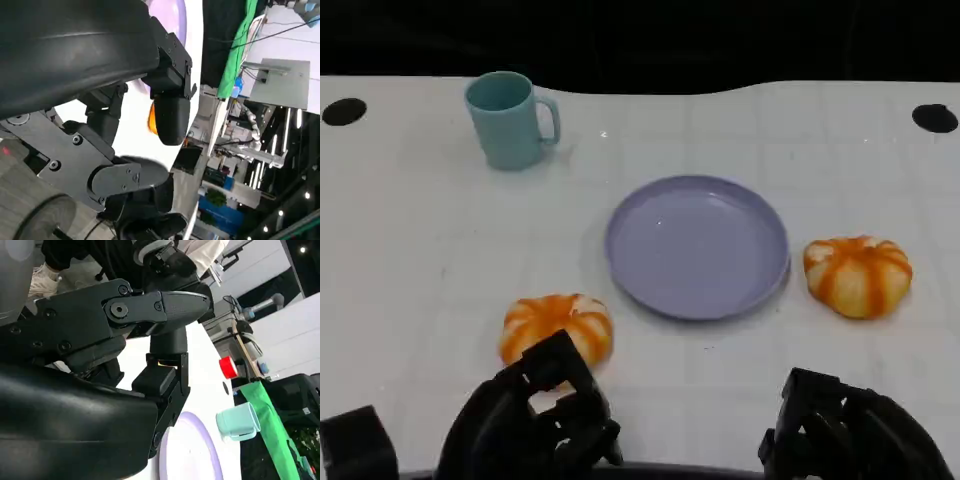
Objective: Grasp the bread from the table and place it into the plate.
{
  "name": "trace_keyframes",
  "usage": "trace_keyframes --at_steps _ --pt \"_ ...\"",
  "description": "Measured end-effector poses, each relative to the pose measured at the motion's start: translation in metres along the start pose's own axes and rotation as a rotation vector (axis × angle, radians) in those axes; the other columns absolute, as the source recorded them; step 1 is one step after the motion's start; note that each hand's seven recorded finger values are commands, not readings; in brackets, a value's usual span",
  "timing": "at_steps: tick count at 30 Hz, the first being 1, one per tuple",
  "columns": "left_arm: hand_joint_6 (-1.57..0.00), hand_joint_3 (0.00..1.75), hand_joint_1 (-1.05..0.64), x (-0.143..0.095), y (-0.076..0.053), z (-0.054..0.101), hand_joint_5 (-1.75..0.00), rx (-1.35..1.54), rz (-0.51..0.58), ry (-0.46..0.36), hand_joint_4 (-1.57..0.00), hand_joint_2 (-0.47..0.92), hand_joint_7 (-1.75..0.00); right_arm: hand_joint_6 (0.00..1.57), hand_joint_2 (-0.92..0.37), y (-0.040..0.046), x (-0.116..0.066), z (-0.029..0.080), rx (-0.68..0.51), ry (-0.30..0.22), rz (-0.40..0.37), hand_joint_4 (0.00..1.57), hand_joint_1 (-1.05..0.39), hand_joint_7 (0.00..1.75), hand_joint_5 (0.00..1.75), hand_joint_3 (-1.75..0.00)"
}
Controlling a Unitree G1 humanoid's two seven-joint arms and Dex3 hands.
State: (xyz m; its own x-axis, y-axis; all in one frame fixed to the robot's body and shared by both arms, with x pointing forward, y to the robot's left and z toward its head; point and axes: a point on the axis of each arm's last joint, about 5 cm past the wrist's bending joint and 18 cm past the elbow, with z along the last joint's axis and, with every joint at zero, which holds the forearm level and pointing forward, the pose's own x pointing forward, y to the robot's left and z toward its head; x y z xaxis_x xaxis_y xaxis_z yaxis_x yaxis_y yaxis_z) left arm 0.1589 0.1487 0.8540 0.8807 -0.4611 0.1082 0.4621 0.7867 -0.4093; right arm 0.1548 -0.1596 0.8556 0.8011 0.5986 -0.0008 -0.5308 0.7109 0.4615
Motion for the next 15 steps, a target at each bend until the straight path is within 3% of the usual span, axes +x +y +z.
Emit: trace_keyframes --at_steps 2,3,6,9,15 --pt "-0.38 0.08 -0.55 0.001 0.001 0.003 -1.72 0.042 0.02 -0.013 -0.4 0.92 -1.33 0.77 -0.92 -0.0002 0.001 0.0 0.001 0.002 0.001 0.85 -0.7 1.33 1.59 -0.27" --pt "-0.4 0.08 -0.56 0.002 0.002 0.005 -1.62 0.064 0.03 -0.024 -0.38 0.92 -1.1 0.77 -0.92 -0.0001 0.001 0.0 0.0 0.003 0.002 0.85 -0.7 1.33 1.59 -0.27" --pt "-0.45 0.1 -0.6 0.006 0.004 0.011 -1.35 0.126 0.033 -0.068 -0.39 0.92 -0.67 0.77 -0.92 0.0004 0.003 0.0 -0.004 0.005 0.006 0.85 -0.7 1.34 1.59 -0.27" --pt "-0.48 0.11 -0.64 0.008 0.007 0.02 -1.1 0.208 0.028 -0.082 -0.4 0.92 -0.37 0.77 -0.92 0.001 0.004 0.0 -0.006 0.0 0.006 0.85 -0.7 1.35 1.6 -0.27" --pt "-0.48 0.02 -0.57 0.009 0.012 0.039 -0.76 0.477 0.034 -0.094 -0.37 0.91 -0.07 0.76 -0.92 0.0013 0.004 0.0 -0.006 -0.001 0.004 0.85 -0.69 1.36 1.59 -0.26"
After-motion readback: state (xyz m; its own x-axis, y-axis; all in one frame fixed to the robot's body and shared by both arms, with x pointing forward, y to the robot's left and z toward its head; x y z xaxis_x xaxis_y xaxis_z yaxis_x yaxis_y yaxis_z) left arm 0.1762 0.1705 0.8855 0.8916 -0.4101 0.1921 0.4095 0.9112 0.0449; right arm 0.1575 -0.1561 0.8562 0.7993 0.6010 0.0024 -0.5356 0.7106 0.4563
